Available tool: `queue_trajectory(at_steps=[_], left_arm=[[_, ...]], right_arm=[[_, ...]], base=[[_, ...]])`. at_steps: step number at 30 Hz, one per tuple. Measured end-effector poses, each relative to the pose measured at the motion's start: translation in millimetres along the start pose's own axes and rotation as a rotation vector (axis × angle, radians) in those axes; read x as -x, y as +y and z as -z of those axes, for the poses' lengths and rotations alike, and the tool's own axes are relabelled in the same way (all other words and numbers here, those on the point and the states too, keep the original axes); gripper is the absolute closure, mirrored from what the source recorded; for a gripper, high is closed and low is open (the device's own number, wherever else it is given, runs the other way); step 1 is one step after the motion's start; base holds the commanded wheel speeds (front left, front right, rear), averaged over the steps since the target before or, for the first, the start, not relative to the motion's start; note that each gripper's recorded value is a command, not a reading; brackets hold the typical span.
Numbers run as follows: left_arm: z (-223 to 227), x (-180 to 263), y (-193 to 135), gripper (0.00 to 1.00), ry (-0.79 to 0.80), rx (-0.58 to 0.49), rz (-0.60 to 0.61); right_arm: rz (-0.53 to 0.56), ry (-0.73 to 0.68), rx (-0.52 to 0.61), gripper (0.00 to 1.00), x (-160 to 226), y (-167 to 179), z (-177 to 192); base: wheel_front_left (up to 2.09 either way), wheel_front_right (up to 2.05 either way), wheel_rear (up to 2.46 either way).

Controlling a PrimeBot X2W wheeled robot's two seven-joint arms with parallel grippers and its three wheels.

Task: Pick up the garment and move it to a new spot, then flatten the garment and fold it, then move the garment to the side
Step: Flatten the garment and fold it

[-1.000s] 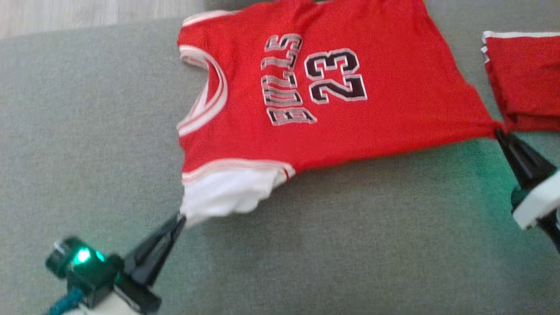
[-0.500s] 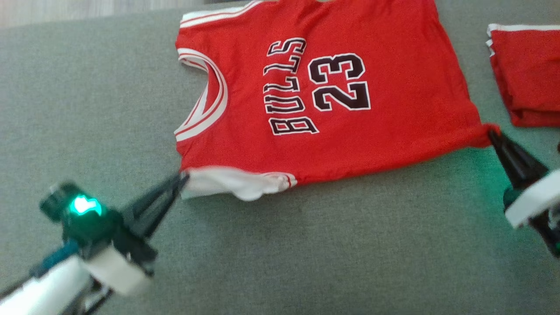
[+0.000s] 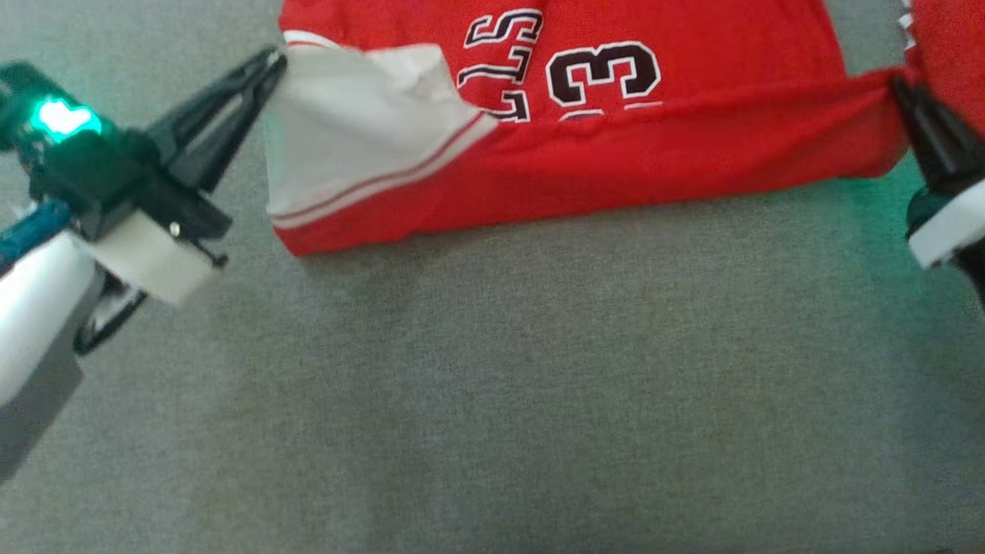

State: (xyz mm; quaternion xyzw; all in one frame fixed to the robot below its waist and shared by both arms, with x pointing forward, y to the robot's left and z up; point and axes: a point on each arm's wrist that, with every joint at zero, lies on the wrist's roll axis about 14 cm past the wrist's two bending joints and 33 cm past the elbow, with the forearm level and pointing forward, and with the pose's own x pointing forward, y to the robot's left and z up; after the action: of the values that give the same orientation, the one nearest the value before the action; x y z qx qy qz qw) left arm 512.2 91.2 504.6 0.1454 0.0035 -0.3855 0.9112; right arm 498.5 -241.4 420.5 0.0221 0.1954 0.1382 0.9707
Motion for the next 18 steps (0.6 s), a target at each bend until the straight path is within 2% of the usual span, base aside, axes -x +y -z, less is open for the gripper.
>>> queue_trajectory(at_steps=[2, 4, 5, 6, 7, 12, 15, 18], left_arm=[[5.3, -7.4, 5.6, 1.00, 0.011, -0.012, 0.001], [12.5, -12.9, 9.2, 1.00, 0.024, -0.014, 0.003], [15.7, -15.0, 11.5, 1.00, 0.024, -0.016, -0.002], [18.1, -17.0, 13.1, 0.66, 0.022, -0.011, -0.007], [20.1, -18.6, 14.4, 0.00, 0.019, -0.006, -0.014], [16.8, -19.1, 27.0, 0.00, -0.018, 0.023, -0.126], [19.0, -10.1, 25.3, 0.00, -0.029, 0.094, -0.203], [37.4, 6.6, 7.1, 0.00, 0.008, 0.200, -0.255]], right_arm=[[0.001, -0.005, 0.007, 1.00, -8.6, -2.3, -3.5], [0.000, -0.001, 0.011, 0.94, -15.7, -2.7, -3.0], [-0.002, 0.005, 0.012, 0.76, -18.8, -2.1, -1.3], [-0.002, 0.010, 0.012, 0.42, -20.9, -1.8, 1.1], [-0.002, 0.007, 0.007, 0.00, -22.8, -1.0, 2.8], [0.012, -0.030, -0.013, 0.00, -24.6, 1.4, 1.3], [0.015, -0.057, -0.017, 0.00, -22.2, 3.8, -6.2], [0.017, -0.087, -0.036, 0.00, -17.9, 8.4, -12.9]], base=[[0.00, 0.00, 0.00], [0.00, 0.00, 0.00], [0.00, 0.00, 0.00], [0.00, 0.00, 0.00], [0.00, 0.00, 0.00], [0.00, 0.00, 0.00], [0.00, 0.00, 0.00], [0.00, 0.00, 0.00]])
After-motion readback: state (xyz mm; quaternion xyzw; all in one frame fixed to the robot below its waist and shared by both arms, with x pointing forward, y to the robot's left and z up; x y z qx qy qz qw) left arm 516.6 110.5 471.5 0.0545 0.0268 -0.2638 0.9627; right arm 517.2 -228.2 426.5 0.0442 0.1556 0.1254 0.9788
